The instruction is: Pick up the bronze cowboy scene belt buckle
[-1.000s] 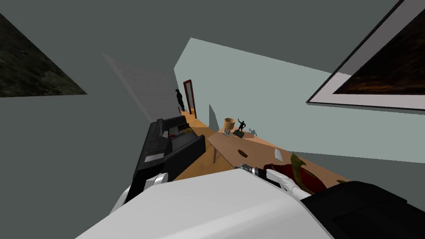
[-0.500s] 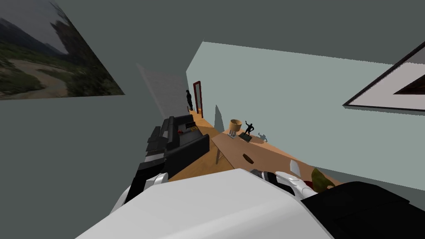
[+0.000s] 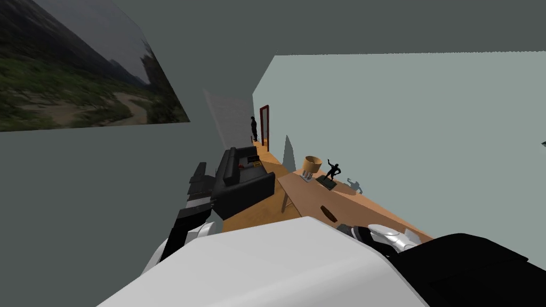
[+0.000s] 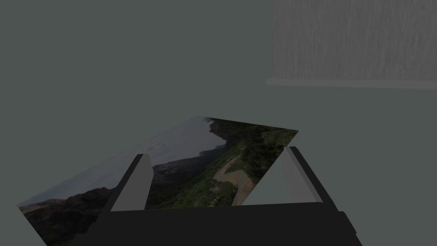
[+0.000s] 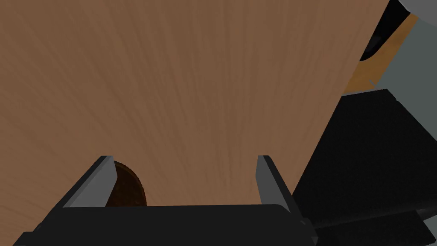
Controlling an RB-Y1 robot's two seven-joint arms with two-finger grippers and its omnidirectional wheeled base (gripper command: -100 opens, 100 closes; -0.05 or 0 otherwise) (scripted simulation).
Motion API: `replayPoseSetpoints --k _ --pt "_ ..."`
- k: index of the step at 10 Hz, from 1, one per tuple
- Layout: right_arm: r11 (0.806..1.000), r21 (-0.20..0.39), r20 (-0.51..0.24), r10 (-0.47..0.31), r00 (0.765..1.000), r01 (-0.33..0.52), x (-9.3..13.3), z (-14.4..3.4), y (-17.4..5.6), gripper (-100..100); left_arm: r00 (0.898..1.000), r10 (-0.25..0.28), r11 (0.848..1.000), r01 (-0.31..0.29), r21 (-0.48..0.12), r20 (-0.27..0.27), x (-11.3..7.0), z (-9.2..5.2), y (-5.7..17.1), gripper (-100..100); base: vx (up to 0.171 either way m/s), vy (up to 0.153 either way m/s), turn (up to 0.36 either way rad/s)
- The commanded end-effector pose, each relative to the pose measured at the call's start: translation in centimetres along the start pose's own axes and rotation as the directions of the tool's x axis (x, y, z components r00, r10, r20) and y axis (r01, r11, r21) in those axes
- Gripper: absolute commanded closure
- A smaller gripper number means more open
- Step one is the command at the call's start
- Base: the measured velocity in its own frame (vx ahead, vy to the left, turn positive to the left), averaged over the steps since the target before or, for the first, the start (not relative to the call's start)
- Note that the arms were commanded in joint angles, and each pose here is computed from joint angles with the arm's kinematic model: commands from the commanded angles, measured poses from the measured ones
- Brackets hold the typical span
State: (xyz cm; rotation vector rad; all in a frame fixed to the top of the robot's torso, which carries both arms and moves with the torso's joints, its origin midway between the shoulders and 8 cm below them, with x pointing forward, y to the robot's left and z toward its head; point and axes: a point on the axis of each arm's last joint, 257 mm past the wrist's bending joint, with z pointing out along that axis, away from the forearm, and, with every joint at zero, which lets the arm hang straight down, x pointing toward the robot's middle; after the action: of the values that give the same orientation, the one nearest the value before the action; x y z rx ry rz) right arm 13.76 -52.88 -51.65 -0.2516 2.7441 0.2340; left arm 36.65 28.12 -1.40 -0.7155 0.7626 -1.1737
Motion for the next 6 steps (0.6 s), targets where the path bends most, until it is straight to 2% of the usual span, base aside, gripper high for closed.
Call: replayPoseSetpoints --k 1,2,4,5,6 --pt "1.000 0.020 -0.026 -0.012 1.000 0.013 1.0 -1.2 -1.1 -100 1.000 0.000 1.000 0.000 0.000 0.000 0.0 0.0 0.0 0 0.010 -0.018 0.062" --pt "0.998 0.048 -0.060 -0.024 0.998 0.027 2.2 -2.2 -2.7 -100 1.000 0.000 1.000 0.000 0.000 0.000 0.0 0.0 0.0 0 0.010 0.004 0.158" --pt "0.995 0.089 -0.114 -0.043 0.993 0.053 3.8 -4.0 -5.1 -100 1.000 0.000 1.000 0.000 0.000 0.000 0.0 0.0 0.0 0 0.025 0.019 0.307" --pt "0.993 0.103 -0.133 -0.050 0.990 0.064 4.3 -4.7 -6.0 -100 1.000 0.000 1.000 0.000 0.000 0.000 0.0 0.0 0.0 0 0.050 0.036 0.244" --pt "0.993 0.103 -0.133 -0.050 0.990 0.064 4.3 -4.7 -6.0 -100 1.000 0.000 1.000 0.000 0.000 0.000 0.0 0.0 0.0 0 0.040 0.027 0.066"
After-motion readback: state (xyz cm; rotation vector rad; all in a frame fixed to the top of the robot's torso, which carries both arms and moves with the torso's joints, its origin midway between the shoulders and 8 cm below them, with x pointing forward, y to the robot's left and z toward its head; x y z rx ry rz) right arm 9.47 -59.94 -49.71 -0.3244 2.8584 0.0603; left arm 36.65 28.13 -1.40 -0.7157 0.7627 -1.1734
